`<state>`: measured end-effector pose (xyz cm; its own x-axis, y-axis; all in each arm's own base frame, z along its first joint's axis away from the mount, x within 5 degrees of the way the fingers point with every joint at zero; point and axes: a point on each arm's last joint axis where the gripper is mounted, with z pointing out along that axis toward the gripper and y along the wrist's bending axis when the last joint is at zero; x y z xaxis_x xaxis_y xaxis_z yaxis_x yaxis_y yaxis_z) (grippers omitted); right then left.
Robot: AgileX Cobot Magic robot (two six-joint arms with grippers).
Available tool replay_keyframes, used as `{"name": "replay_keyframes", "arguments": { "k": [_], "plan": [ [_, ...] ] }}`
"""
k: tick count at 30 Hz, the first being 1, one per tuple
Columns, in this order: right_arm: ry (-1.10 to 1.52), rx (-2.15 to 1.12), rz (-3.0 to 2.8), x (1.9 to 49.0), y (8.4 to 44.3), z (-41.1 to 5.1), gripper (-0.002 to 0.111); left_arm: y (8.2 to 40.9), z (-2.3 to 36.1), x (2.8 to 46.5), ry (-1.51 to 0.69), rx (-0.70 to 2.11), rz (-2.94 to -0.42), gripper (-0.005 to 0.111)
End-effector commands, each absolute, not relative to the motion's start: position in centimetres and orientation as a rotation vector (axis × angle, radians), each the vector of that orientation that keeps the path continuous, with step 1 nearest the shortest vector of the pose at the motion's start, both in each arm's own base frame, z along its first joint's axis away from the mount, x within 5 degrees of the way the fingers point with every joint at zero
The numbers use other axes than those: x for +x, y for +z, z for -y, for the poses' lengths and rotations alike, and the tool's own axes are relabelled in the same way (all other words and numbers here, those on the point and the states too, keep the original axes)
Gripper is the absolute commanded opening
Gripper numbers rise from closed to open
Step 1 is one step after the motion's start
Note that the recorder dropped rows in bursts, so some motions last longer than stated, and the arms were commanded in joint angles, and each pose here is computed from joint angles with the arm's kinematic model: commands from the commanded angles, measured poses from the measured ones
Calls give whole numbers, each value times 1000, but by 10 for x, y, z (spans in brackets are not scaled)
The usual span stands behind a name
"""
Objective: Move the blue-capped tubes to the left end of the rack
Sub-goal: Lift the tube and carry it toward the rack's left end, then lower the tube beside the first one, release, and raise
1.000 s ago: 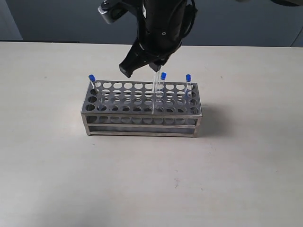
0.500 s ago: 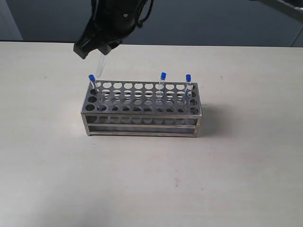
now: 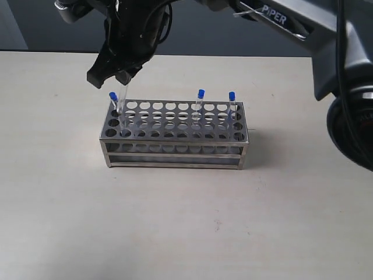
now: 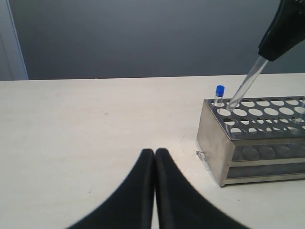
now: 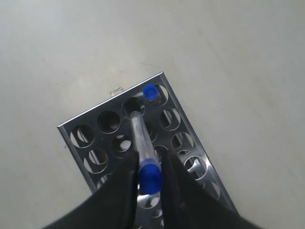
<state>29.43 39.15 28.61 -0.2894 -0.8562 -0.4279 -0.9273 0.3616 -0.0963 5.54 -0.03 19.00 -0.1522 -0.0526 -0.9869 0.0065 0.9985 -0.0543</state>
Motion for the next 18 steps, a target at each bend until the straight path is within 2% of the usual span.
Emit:
{"name": "replay_keyframes", "arguments": {
  "k": [1,13,18],
  "plan": [
    [236,-1564,-2212,297,277,-396,-1,192,0,56,-55,-31,-1714,1],
    [337,-1548,-2212,298,265,-407,-1,192,0,56,-55,-31,-1714,1],
    [347,-1580,-2231,299,249,-411,-1,192,0,56,-55,-31,-1714,1]
  ]
}}
